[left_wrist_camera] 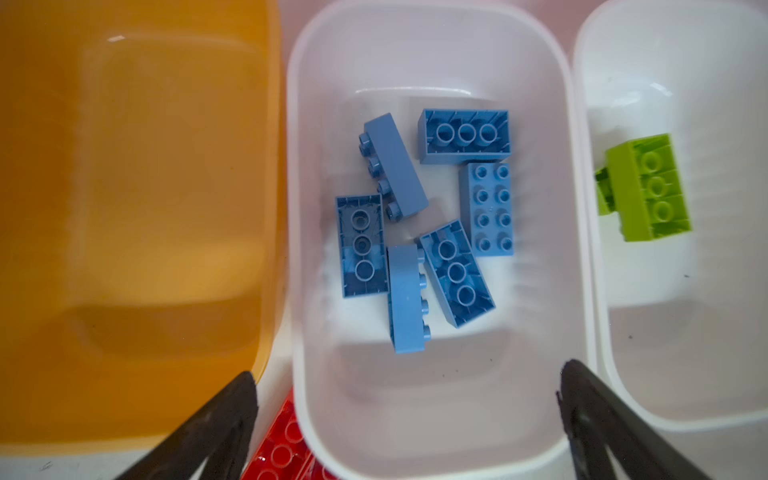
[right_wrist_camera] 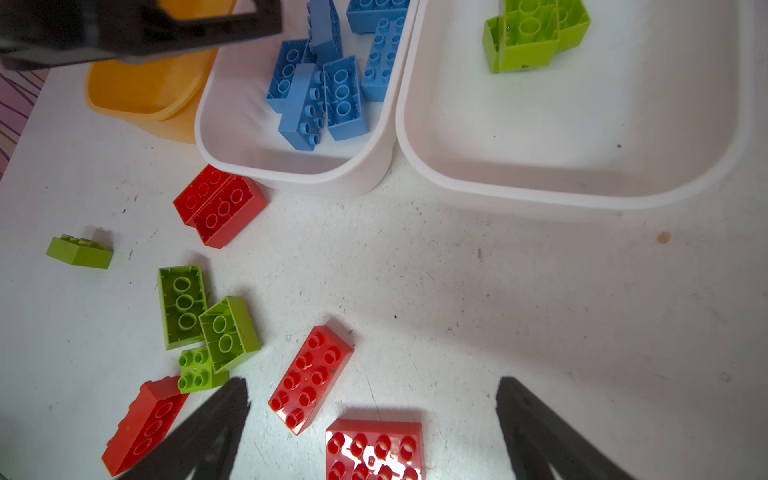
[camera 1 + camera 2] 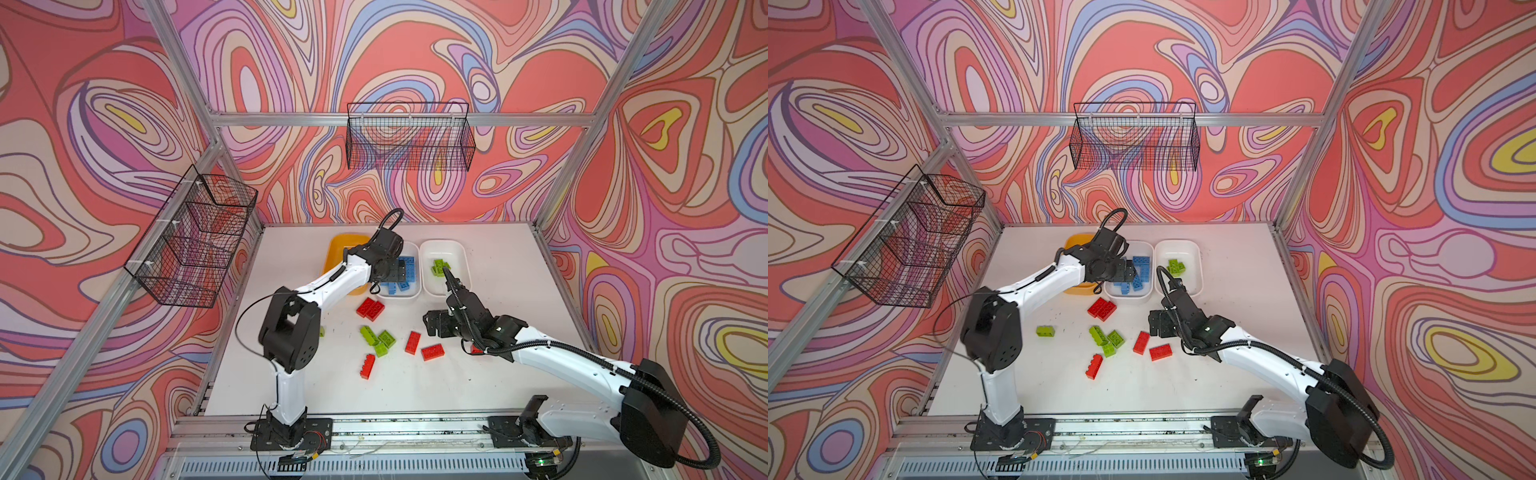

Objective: Sort the legos into containers by color
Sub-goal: 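Lower the right gripper onto a red brick and grasp it while the left gripper withdraws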

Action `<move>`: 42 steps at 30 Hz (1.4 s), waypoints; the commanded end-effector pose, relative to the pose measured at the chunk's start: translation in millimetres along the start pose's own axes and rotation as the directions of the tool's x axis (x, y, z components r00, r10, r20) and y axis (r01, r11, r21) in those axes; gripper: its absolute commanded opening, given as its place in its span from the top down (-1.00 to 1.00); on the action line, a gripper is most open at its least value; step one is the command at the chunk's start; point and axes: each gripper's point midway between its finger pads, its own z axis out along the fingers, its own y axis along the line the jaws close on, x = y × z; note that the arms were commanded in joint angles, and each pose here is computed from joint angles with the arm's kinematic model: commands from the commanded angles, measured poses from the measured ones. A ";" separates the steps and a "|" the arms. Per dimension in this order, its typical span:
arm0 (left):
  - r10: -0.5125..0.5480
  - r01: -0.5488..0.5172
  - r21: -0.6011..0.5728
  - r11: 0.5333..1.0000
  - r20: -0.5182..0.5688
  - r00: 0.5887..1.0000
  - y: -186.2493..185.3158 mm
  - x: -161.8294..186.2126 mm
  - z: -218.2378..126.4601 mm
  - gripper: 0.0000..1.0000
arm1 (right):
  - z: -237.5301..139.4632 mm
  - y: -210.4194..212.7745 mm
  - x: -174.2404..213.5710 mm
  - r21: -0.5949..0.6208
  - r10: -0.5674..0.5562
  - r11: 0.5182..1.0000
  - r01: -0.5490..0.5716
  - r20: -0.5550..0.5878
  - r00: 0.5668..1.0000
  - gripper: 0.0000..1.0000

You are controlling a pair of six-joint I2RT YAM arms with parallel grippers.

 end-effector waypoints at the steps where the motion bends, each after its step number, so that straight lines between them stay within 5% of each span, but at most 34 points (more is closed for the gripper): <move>1: -0.060 0.057 0.051 0.997 0.061 0.996 11.7 15.1 -29.0 -1.00 | 10.0 -2.7 27.4 0.012 0.023 1.000 -0.022 -0.075 0.997 -0.96; 11: -0.160 0.155 0.082 0.985 0.067 0.985 82.6 132.0 -82.8 -1.00 | 23.5 2.3 78.3 0.071 -0.016 0.997 0.029 -0.175 0.984 -0.90; 19: -0.206 0.194 0.127 0.973 0.081 0.975 105.7 178.0 -90.7 -1.00 | 33.9 -6.0 96.3 0.126 -0.019 0.991 0.049 -0.223 0.975 -0.87; 32: -0.192 0.180 0.141 0.974 0.076 0.978 108.7 189.2 -88.9 -1.00 | 47.9 1.7 114.5 0.168 -0.049 0.981 0.096 -0.262 0.964 -0.65; 42: -0.163 0.149 0.168 0.975 0.077 0.984 101.8 185.1 -92.2 -1.00 | 32.8 8.4 83.9 0.182 -0.097 0.974 0.134 -0.196 0.976 -0.07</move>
